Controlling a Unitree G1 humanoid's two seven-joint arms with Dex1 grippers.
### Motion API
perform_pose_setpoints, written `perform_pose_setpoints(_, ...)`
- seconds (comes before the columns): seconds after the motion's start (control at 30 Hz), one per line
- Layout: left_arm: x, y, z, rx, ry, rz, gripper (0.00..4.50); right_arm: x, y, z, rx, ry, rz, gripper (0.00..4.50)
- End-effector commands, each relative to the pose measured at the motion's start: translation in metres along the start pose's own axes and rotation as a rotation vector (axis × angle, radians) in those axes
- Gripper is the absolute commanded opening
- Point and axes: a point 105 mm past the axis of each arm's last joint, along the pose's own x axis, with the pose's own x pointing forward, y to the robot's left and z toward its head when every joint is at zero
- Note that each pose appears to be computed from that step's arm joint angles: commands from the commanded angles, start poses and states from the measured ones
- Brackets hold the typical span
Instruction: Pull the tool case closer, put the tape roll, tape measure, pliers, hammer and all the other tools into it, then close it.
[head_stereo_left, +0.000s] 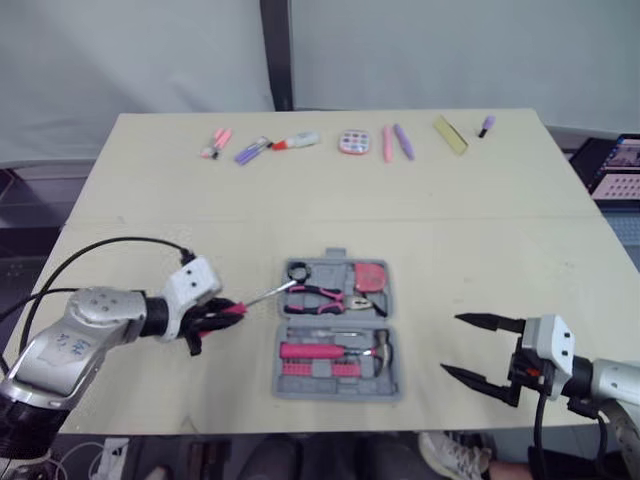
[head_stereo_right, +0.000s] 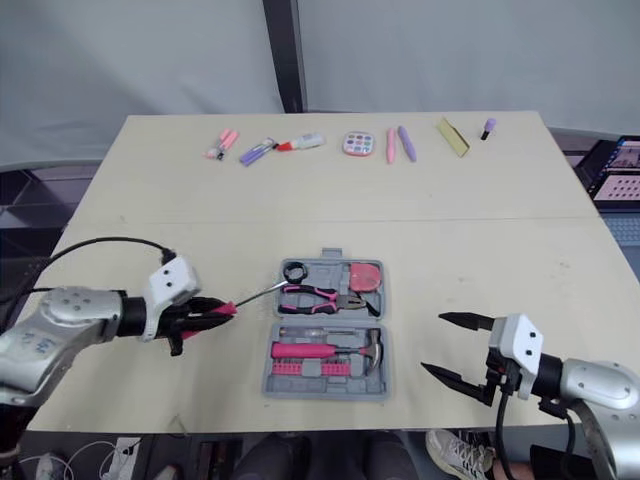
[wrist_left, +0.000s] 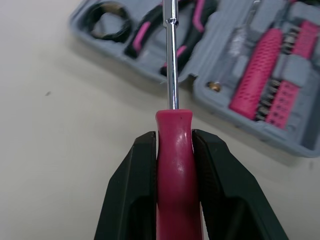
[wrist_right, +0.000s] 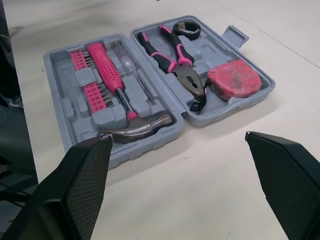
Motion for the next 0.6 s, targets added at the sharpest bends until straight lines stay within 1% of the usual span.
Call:
perform_pose_setpoints(0.03, 0.005, -0.013, 0.009, 0.068, 0.010, -0.085, 0.58, 0.001, 0.003, 0.003, -0.022, -0.014, 0.006, 4.50)
perform_pose_setpoints(0.1, 0.012, -0.024, 0.016, 0.089, -0.006, -0.140, 0.58, 0.002, 0.004, 0.003, -0.022, -0.015, 0.006, 4.50)
perform_pose_setpoints(0.2, 0.022, -0.034, 0.028, 0.106, -0.038, -0.175, 0.58, 0.003, 0.006, 0.003, -0.021, -0.015, 0.013, 4.50)
perform_pose_setpoints(0.37, 0.031, -0.036, 0.037, 0.123, -0.037, -0.175, 0.58, 0.002, 0.008, 0.004, -0.016, -0.013, 0.030, 4.50)
perform_pose_setpoints(0.5, 0.043, -0.034, 0.050, 0.132, -0.037, -0.173, 0.58, -0.006, -0.003, 0.004, -0.033, 0.013, 0.025, 4.50)
perform_pose_setpoints(0.6, 0.053, -0.044, 0.057, 0.158, -0.043, -0.228, 0.58, -0.012, -0.005, -0.001, -0.029, 0.044, 0.026, 4.50)
